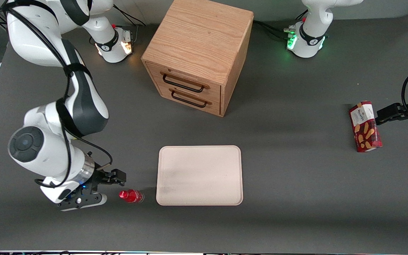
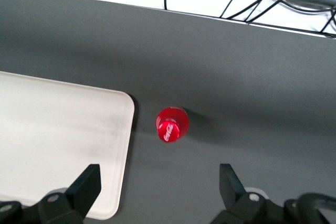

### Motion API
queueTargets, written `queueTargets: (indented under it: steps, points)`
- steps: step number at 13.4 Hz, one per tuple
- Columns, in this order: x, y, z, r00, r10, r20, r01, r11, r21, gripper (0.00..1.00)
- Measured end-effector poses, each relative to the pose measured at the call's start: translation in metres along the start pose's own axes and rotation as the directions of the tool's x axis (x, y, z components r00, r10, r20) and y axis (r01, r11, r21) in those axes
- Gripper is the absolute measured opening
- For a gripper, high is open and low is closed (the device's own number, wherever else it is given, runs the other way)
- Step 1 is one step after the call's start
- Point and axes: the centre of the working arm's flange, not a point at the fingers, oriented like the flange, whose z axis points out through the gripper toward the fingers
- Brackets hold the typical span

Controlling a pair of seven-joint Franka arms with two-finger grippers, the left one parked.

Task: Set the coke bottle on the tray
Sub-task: 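Move the open right gripper down toward the red Coca-Cola bottle, then close the right gripper around the red bottle's body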

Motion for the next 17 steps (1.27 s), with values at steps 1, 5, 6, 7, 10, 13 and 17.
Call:
queueTargets:
  steps: [1, 5, 6, 7, 10, 13, 17]
  points:
    - [0.000, -0.001, 0.012, 1.000, -0.002, -0.007, 0.002, 1.000, 0.001, 1.00]
    - [0.001, 0.004, 0.043, 1.000, 0.001, -0.028, -0.001, 1.000, -0.001, 1.00]
    - [0.002, 0.008, 0.049, 0.999, 0.005, -0.034, -0.005, 1.000, -0.004, 1.00]
    - [0.002, 0.011, 0.058, 0.999, 0.006, -0.039, -0.006, 1.000, -0.004, 1.00]
    - [0.000, 0.011, 0.082, 0.998, 0.004, -0.058, -0.004, 1.000, 0.001, 1.00]
    - [-0.002, 0.010, 0.092, 0.998, 0.001, -0.067, -0.001, 1.000, 0.004, 1.00]
    - [-0.001, 0.010, 0.094, 0.997, 0.001, -0.071, -0.001, 1.000, 0.005, 0.78]
